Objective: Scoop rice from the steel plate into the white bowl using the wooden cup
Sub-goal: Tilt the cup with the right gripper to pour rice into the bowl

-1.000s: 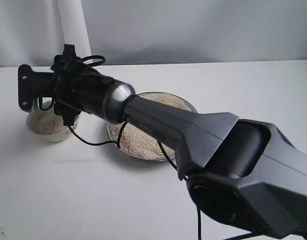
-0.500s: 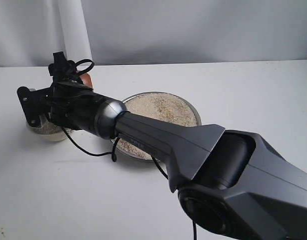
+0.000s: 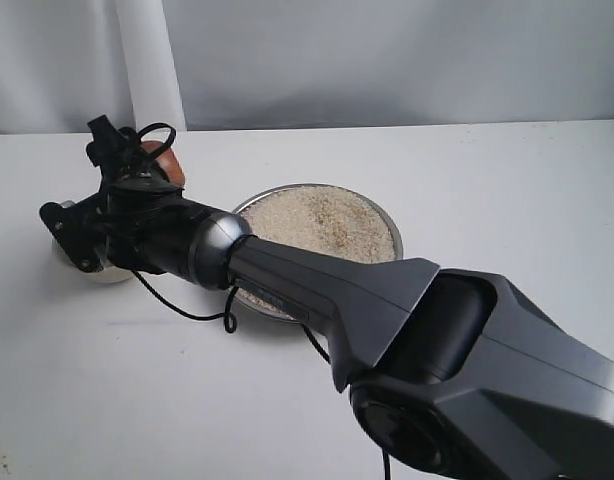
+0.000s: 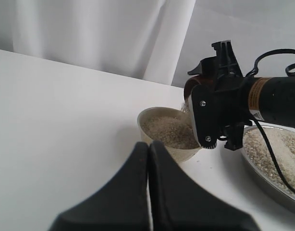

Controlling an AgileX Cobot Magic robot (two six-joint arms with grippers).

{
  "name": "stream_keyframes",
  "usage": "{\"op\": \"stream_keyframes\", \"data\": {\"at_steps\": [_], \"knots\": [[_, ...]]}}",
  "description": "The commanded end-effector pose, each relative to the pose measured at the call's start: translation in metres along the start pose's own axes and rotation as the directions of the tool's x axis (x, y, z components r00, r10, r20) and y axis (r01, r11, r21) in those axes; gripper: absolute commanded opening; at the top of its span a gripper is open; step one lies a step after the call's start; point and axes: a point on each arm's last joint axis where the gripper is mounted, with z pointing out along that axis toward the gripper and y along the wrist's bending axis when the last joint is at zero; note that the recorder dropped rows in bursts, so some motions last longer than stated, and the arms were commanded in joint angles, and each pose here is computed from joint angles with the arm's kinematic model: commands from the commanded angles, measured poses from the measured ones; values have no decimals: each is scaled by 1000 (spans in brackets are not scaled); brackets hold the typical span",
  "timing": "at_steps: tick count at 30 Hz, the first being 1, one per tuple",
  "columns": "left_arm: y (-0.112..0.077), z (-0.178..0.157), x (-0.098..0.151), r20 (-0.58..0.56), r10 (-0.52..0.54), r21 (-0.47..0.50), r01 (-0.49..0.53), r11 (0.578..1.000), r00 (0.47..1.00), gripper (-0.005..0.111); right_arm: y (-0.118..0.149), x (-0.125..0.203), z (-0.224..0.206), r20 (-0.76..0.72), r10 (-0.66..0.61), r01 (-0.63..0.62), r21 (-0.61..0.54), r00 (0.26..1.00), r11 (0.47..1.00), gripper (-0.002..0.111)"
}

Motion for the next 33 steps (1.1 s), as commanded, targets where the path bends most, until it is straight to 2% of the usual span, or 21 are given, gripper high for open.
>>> {"op": "stream_keyframes", "data": {"at_steps": [1,14,19,22,33], "knots": [[-1,0,-1,8,-6,10,6,1000,1000,0,-13,0,-5,18,-48,47,61,999,997,0],[-1,0,-1,8,-6,10,6,1000,1000,0,-17,1,-5,1,-153,152,100,988,983,0],[-1,0,-1,8,-6,10,6,1000,1000,0,-20,-4,-7,-3,-212,210,138,977,968,0],[-1,0,-1,8,-6,10,6,1000,1000,0,-21,-6,-8,-10,-294,292,144,956,945,0],[-1,0,-1,8,-6,10,6,1000,1000,0,-27,-16,-17,-7,-377,372,175,926,912,0]]}}
